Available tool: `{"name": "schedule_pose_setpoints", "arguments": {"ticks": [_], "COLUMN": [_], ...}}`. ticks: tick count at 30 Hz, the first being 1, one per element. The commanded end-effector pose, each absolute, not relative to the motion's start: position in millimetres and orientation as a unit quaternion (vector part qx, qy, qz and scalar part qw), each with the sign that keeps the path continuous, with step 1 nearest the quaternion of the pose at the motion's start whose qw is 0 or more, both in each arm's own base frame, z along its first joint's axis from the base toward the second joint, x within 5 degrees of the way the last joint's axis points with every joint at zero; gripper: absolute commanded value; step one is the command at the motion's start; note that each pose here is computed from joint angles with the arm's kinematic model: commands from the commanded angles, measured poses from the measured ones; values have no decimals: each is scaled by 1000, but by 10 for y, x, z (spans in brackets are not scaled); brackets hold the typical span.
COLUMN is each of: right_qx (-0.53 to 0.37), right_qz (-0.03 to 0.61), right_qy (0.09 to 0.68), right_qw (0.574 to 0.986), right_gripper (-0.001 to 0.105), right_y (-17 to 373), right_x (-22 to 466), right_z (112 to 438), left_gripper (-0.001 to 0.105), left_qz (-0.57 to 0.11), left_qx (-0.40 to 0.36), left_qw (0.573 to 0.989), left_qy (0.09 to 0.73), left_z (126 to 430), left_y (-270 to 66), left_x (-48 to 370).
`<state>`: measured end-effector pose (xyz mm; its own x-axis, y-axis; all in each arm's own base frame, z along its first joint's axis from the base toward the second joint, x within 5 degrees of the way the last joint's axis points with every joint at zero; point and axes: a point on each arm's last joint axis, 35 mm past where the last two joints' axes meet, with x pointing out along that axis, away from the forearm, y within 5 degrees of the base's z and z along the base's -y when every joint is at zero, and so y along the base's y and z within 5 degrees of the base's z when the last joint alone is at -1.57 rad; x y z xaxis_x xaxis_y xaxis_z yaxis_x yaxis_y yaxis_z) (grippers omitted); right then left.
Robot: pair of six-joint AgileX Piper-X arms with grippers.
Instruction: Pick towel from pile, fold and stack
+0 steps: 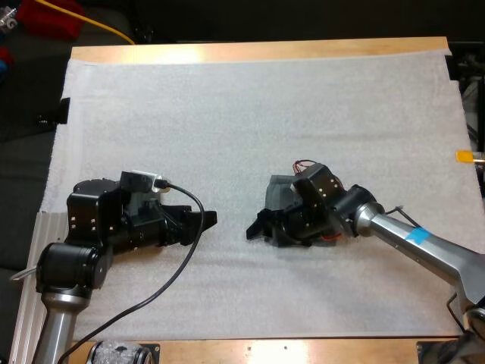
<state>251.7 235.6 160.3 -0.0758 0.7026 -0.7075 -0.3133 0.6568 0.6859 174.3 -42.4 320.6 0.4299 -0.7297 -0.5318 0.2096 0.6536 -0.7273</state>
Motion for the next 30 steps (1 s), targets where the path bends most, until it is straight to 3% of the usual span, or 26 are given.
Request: {"name": "schedule_pose_setpoints", "arguments": {"ticks": [1, 7, 16, 30], "right_qx": [157, 142, 89, 51], "right_qz": [408, 443, 405, 385], "right_qy": [604, 550, 488, 431], "right_qw": [667, 693, 768, 815], "right_gripper": [78, 78, 78, 78], "right_y": [2365, 2309, 2089, 1604], "right_x": [2517, 2467, 2294, 1772], "right_z": [1761, 2115, 2601, 3273], "left_gripper": [65, 65, 65, 65], "left_qz": [-303, -303, -303, -303], "left_qx": [-294, -294, -294, -294], "left_qw": [793, 793, 793, 793], "left_qy": [439, 439, 439, 439], "left_z": [3243, 3243, 3243, 3243], "left_y": [-426, -426, -426, -426], "left_x": [1734, 1734, 1734, 1734]}}
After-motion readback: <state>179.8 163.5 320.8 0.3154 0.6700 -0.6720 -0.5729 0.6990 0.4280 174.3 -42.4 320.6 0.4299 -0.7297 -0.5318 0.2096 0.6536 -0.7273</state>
